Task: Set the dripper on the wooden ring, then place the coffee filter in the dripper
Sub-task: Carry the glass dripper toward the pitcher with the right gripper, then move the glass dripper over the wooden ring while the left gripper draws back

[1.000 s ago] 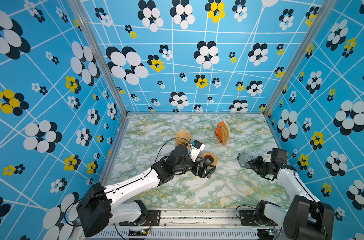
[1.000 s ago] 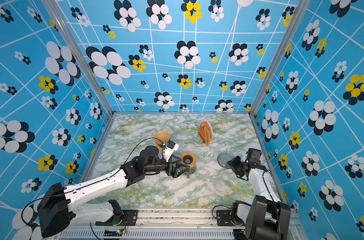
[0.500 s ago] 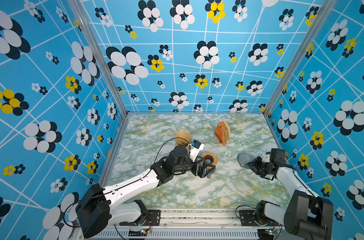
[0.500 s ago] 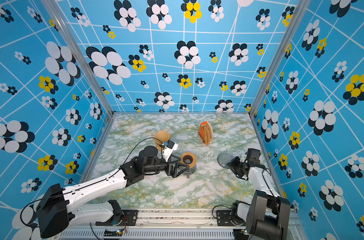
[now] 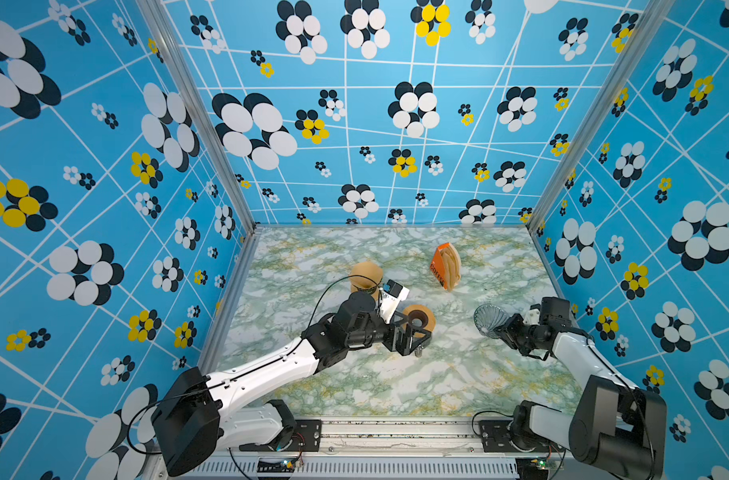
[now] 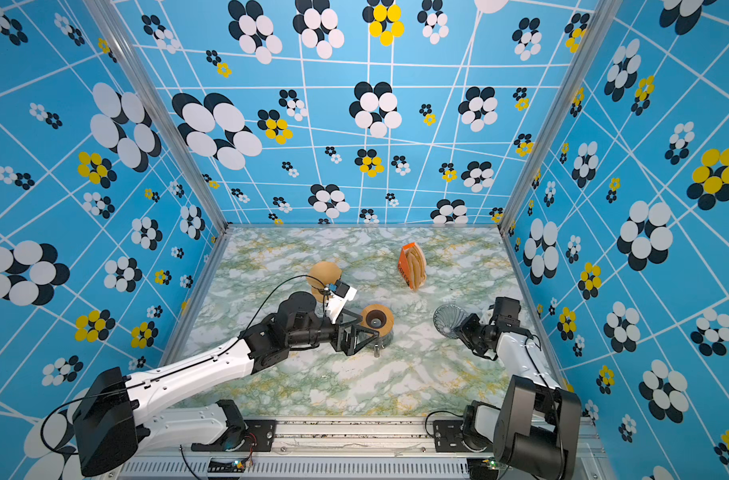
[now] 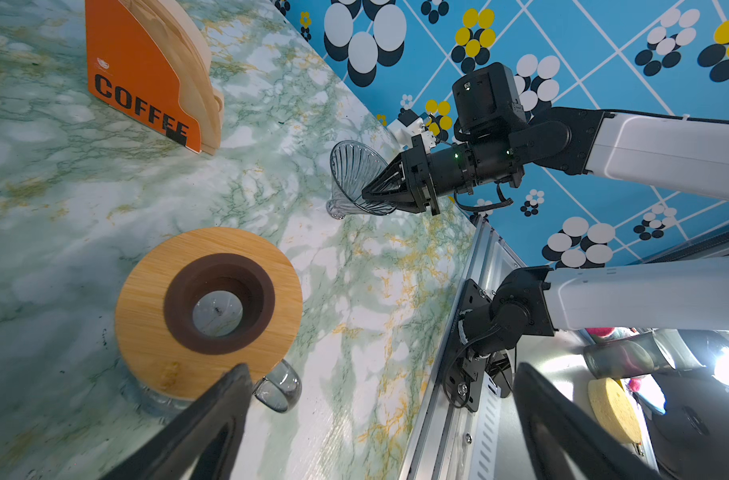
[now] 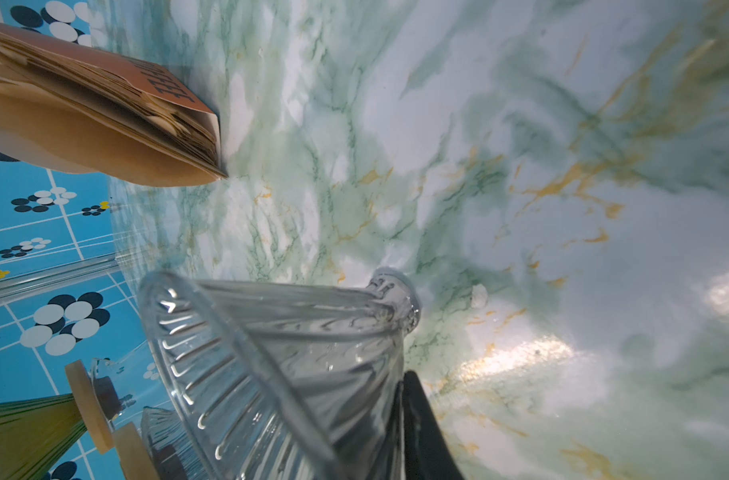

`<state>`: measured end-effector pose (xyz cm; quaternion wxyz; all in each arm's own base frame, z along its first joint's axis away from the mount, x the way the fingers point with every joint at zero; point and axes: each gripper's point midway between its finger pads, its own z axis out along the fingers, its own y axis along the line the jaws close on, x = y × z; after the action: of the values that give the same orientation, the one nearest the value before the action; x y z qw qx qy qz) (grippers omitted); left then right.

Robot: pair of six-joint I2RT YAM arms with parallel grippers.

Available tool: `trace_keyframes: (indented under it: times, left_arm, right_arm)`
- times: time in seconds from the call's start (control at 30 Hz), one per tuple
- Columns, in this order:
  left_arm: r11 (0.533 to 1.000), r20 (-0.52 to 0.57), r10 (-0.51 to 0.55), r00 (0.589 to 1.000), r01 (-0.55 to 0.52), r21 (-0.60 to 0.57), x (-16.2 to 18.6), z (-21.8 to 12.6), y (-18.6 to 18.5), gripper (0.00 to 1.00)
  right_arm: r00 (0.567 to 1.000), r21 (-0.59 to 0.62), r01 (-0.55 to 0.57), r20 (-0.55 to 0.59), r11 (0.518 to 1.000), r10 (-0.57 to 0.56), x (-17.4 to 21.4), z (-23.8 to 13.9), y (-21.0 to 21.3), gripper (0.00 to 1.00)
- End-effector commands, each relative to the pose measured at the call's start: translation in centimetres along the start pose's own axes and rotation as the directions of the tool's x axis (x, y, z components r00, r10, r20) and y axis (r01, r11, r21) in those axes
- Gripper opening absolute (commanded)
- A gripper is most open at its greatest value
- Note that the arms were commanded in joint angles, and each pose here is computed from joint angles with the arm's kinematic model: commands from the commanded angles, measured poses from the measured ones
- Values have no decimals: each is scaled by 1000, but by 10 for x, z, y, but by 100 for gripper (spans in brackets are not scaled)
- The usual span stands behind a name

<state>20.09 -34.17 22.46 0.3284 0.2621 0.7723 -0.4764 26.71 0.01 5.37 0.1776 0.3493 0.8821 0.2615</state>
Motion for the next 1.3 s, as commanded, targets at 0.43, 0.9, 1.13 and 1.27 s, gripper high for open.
trace_keyframes:
  times: [0.43,0.9,1.13,1.27]
  left_arm:
    - [989,28,-35,999,39,-140,-12,-29,15,99]
    - [972,13,8,1000,-4,-234,-29,-65,29,99]
    - [973,-42,87,995,-94,-213,-32,-83,19,99]
    - [964,-66,117,991,-129,-232,-32,-96,19,99]
  right_arm:
    - [993,-119,118,1,986,-118,-11,-25,53,12]
    - [901,-153,398,-122,905,-417,29,-64,144,12]
    - [826,-176,492,-213,853,-521,50,-71,173,12]
    - [759,-180,558,-283,810,-586,70,-66,186,12]
